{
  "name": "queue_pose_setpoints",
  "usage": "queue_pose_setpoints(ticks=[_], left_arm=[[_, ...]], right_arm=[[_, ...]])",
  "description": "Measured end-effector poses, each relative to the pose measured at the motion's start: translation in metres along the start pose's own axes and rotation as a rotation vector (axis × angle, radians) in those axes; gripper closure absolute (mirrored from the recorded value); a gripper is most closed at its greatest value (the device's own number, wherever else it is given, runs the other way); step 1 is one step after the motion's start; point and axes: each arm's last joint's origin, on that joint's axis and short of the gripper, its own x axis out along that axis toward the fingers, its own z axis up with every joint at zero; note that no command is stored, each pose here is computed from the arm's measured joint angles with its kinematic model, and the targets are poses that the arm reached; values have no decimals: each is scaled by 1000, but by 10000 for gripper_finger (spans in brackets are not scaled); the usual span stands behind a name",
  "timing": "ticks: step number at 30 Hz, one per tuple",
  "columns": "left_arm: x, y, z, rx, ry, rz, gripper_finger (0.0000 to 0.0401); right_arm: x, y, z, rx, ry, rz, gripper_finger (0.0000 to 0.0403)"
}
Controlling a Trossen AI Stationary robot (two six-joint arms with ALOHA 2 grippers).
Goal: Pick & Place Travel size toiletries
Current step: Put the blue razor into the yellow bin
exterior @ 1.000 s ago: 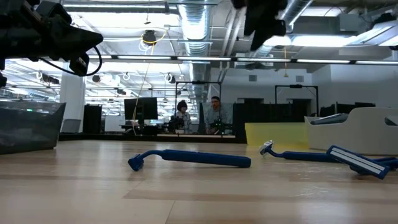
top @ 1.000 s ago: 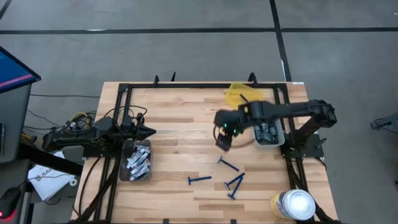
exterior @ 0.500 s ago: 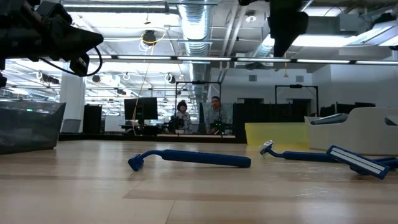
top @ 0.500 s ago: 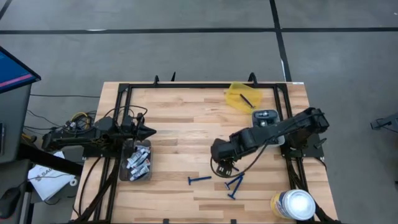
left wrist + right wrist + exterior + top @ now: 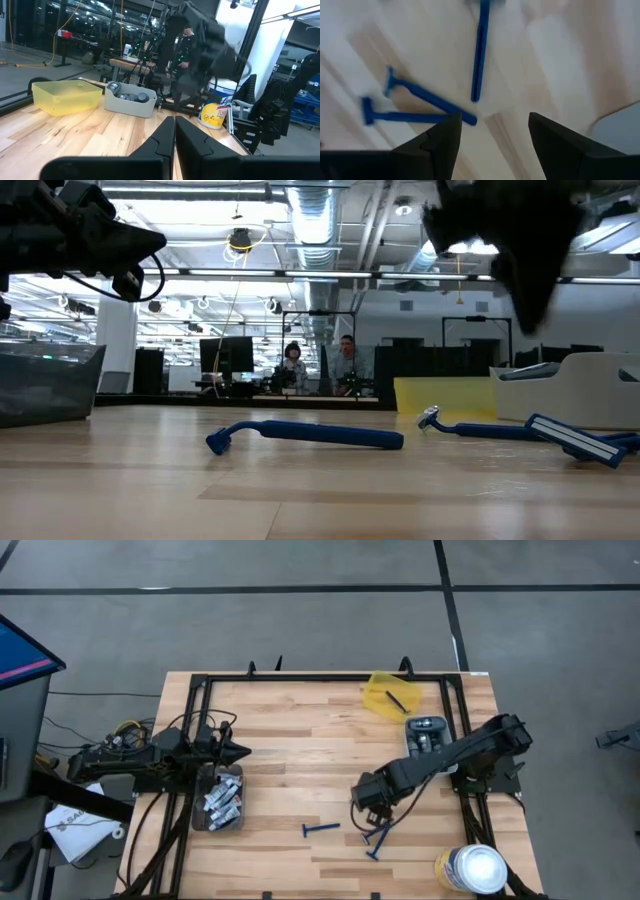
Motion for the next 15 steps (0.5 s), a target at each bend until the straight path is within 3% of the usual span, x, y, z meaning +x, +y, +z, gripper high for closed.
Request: queue_pose_setpoints(ticks=[8,15], left_arm=[[0,0,0,0,-1,0,395],[0,0,0,0,-2,-1,393]], right_arm=[[42,3,-8,-20,-34,96,180],[71,-13,-12,8,-29,96,180]])
